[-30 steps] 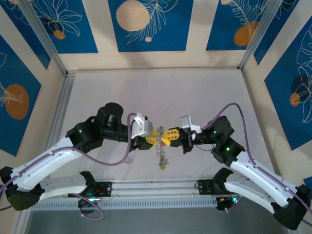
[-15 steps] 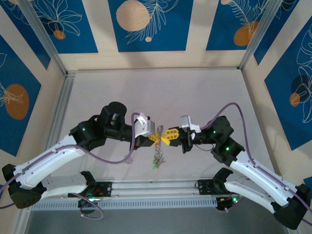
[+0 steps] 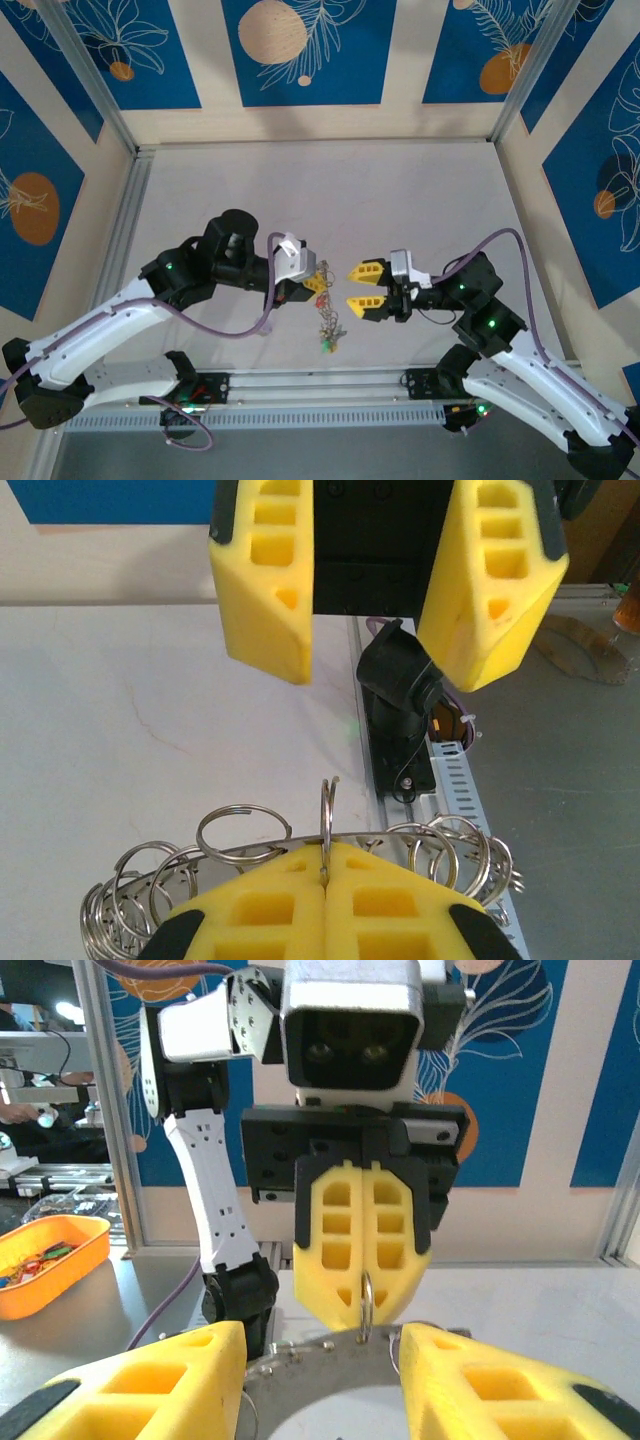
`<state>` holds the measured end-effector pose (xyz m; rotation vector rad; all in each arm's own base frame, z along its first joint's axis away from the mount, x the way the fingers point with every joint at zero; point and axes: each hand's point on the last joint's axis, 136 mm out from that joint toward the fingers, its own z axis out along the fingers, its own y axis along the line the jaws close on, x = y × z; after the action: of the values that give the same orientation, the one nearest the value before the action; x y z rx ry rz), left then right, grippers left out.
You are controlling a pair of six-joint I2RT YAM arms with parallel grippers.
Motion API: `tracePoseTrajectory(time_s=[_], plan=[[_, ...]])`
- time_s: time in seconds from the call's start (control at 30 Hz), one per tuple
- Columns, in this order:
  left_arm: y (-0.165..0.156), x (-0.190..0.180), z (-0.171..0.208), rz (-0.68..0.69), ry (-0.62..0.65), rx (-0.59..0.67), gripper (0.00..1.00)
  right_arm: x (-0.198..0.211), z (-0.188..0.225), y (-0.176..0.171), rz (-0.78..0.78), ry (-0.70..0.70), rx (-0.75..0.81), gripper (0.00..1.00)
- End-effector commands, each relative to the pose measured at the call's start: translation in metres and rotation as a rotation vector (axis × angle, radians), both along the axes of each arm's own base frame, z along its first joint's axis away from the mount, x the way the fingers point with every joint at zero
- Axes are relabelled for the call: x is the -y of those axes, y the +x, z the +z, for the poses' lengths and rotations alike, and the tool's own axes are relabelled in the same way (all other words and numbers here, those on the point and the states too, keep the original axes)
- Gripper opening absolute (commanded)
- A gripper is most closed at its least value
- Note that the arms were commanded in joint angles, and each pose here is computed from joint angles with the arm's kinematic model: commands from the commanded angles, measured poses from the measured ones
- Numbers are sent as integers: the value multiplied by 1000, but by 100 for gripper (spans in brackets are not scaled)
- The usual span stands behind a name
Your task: Put the keys on the keyring
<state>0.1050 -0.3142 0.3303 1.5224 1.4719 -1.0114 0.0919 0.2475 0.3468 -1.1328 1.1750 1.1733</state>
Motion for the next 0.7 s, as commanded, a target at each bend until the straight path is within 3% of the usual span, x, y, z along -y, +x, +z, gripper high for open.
tracePoseTrajectory(time_s=[0.0,0.23,0.53,0.67], plan=[[-3,-2,20,-18,-79,61,0,0,-13,9,-51,-55,-35,44],[15,-4,7,75,-42,103,0,0,-23,23,-120,-96,-93,46],[59,-11,-9,299,49,165,0,11,-92,45,-287,-219,-375,55],[83,-28,-16,421,93,122,0,10,-124,53,-330,-273,-439,54]])
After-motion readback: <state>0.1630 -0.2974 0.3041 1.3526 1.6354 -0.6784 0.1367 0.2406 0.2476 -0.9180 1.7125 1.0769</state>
